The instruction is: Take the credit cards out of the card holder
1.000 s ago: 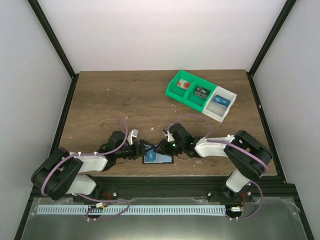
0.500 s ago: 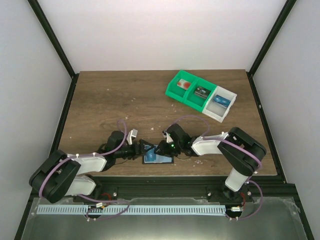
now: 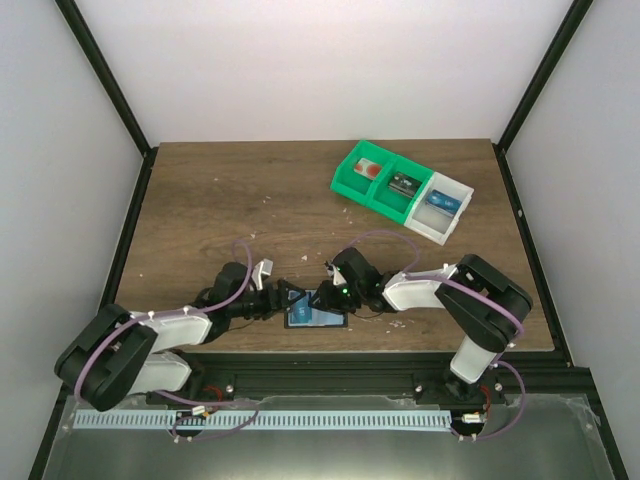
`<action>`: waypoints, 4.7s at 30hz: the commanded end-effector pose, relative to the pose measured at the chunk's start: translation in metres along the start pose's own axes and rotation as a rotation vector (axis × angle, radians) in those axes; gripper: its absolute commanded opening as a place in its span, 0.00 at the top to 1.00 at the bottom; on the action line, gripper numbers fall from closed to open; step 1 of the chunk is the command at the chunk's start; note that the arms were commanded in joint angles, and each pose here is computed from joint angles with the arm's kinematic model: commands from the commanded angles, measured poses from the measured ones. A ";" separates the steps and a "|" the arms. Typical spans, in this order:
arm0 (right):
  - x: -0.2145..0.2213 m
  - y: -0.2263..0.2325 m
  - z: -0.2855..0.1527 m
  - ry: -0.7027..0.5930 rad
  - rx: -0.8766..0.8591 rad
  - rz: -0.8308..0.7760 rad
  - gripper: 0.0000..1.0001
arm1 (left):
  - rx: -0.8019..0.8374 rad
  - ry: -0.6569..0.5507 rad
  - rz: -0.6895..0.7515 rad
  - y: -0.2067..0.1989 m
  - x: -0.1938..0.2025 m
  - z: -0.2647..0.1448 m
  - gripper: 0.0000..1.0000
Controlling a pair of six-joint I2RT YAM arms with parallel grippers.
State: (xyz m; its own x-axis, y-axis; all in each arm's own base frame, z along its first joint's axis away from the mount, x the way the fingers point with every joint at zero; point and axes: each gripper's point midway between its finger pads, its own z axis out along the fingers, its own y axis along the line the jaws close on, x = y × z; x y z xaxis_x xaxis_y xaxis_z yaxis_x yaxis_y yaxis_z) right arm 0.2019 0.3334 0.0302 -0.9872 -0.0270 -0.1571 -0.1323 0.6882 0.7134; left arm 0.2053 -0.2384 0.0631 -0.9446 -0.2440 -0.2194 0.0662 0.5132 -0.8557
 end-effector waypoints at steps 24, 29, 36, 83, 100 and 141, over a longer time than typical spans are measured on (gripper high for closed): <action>-0.006 0.002 0.012 -0.005 0.038 -0.006 0.78 | -0.038 0.024 -0.035 0.019 0.006 0.007 0.12; -0.006 -0.002 0.012 -0.006 0.051 0.002 0.79 | -0.048 0.021 -0.038 0.021 0.006 0.006 0.12; -0.008 0.004 0.008 -0.030 0.017 -0.008 0.93 | -0.049 0.020 -0.048 0.024 0.008 0.005 0.12; -0.015 -0.006 -0.055 -0.077 -0.066 -0.107 1.00 | -0.018 0.011 0.036 -0.001 -0.006 0.004 0.13; 0.009 0.058 -0.112 -0.038 -0.301 -0.430 0.99 | 0.179 0.078 0.357 -0.087 -0.008 -0.023 0.18; 0.016 0.109 -0.139 -0.017 -0.549 -0.491 0.93 | 0.376 0.238 0.422 -0.118 0.029 -0.046 1.00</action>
State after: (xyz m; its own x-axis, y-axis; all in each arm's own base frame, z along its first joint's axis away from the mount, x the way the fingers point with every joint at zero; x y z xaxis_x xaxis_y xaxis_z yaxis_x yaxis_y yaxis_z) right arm 0.1453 0.3021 0.1783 -0.8179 -0.2848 -0.4999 -0.5519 0.1424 0.8217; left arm 0.1539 -0.2666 0.1797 -0.8467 0.1284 -0.5164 0.5321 0.1910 -0.8249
